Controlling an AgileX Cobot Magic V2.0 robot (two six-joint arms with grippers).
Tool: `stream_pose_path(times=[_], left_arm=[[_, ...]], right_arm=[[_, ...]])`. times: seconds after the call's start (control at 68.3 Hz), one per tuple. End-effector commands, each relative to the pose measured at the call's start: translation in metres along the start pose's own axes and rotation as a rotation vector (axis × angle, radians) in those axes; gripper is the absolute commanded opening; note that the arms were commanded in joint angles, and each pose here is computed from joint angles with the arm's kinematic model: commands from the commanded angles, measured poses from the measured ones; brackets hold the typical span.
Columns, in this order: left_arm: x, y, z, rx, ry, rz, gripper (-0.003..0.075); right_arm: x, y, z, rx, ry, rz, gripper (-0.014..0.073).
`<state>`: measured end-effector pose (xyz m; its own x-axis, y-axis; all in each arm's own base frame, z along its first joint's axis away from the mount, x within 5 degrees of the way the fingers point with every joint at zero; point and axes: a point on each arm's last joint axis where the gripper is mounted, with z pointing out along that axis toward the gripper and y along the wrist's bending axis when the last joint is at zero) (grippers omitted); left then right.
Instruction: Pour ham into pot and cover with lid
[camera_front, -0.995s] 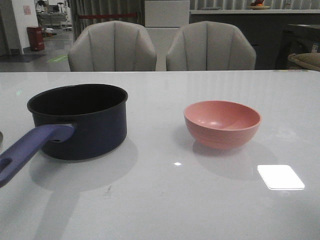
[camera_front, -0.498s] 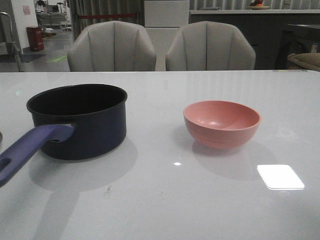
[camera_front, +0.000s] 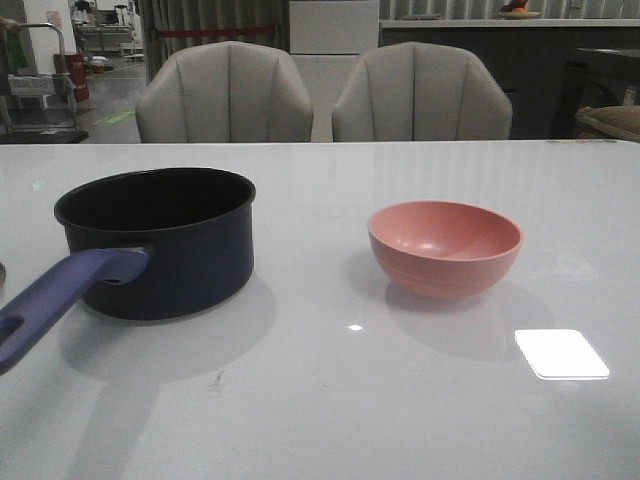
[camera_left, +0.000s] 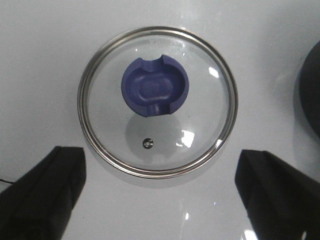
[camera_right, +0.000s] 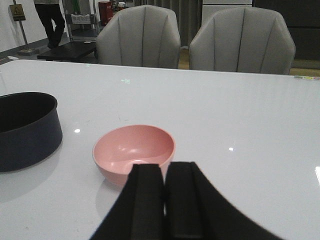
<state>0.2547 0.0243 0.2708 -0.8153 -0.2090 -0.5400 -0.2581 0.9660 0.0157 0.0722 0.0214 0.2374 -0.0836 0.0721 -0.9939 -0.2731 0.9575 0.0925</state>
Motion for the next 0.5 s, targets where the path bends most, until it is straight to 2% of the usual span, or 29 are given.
stream_pose_path(times=[0.0, 0.117, 0.249, 0.366, 0.483], left_arm=[[-0.025, -0.003, 0.008, -0.013, 0.025, -0.017, 0.0625], [-0.040, -0.004, 0.024, -0.021, 0.136, -0.025, 0.0625], [-0.057, 0.002, 0.041, 0.027, 0.260, -0.040, 0.0625], [-0.069, 0.008, 0.049, 0.031, 0.296, -0.081, 0.0625], [-0.081, 0.008, 0.052, 0.034, 0.292, -0.054, 0.0625]], right_arm=[[-0.017, -0.001, -0.001, 0.020, -0.105, -0.010, 0.0153], [-0.017, -0.001, -0.001, 0.020, -0.105, -0.010, 0.0153], [-0.017, -0.001, -0.001, 0.020, -0.105, -0.010, 0.0153], [-0.017, -0.001, -0.001, 0.020, -0.105, -0.010, 0.0153], [-0.017, -0.001, -0.001, 0.020, -0.105, -0.010, 0.0153]])
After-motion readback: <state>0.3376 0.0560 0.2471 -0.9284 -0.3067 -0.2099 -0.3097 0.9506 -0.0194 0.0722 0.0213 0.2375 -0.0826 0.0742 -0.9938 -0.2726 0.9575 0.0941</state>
